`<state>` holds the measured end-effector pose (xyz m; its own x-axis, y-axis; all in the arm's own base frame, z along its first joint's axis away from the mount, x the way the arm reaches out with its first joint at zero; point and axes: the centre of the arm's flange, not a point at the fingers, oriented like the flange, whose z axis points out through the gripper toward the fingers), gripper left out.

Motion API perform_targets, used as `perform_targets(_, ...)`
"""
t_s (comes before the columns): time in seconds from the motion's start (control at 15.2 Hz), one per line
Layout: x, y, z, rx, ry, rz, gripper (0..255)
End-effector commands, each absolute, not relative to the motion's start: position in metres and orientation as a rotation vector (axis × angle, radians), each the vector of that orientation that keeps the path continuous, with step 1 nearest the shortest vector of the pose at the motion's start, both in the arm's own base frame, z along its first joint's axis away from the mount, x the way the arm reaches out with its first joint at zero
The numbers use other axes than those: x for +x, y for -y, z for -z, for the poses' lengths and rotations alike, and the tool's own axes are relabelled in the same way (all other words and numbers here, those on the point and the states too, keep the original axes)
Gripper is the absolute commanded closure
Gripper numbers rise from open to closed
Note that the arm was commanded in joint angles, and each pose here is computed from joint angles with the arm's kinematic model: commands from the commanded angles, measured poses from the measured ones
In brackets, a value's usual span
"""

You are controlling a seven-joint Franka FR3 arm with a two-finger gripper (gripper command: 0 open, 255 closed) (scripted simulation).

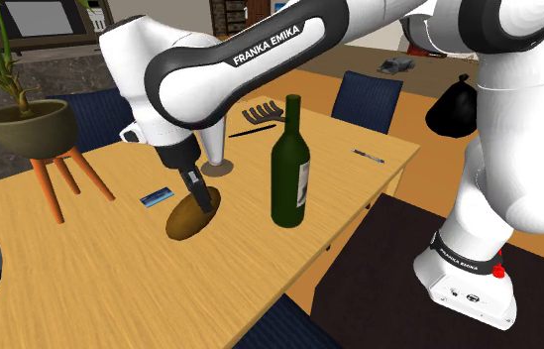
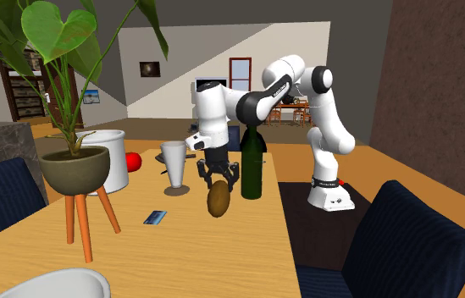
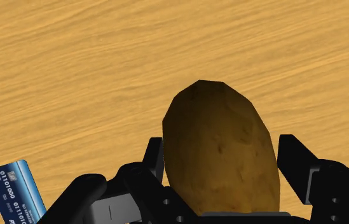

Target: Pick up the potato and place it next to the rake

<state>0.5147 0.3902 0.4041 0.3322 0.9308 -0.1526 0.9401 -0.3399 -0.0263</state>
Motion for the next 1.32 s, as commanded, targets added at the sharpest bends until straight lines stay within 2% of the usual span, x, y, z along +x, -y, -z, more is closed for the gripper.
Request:
perform_targets(0.0, 0.515, -0.39, -0.416, 2.509, -1.765, 0.215, 255)
perform_targets(1.06, 0.515, -0.389, -0.497, 2.509, -1.765, 0.215, 255)
perform_targets(1.25, 0.526, -0.351, -0.497, 2.509, -1.765, 0.215, 255)
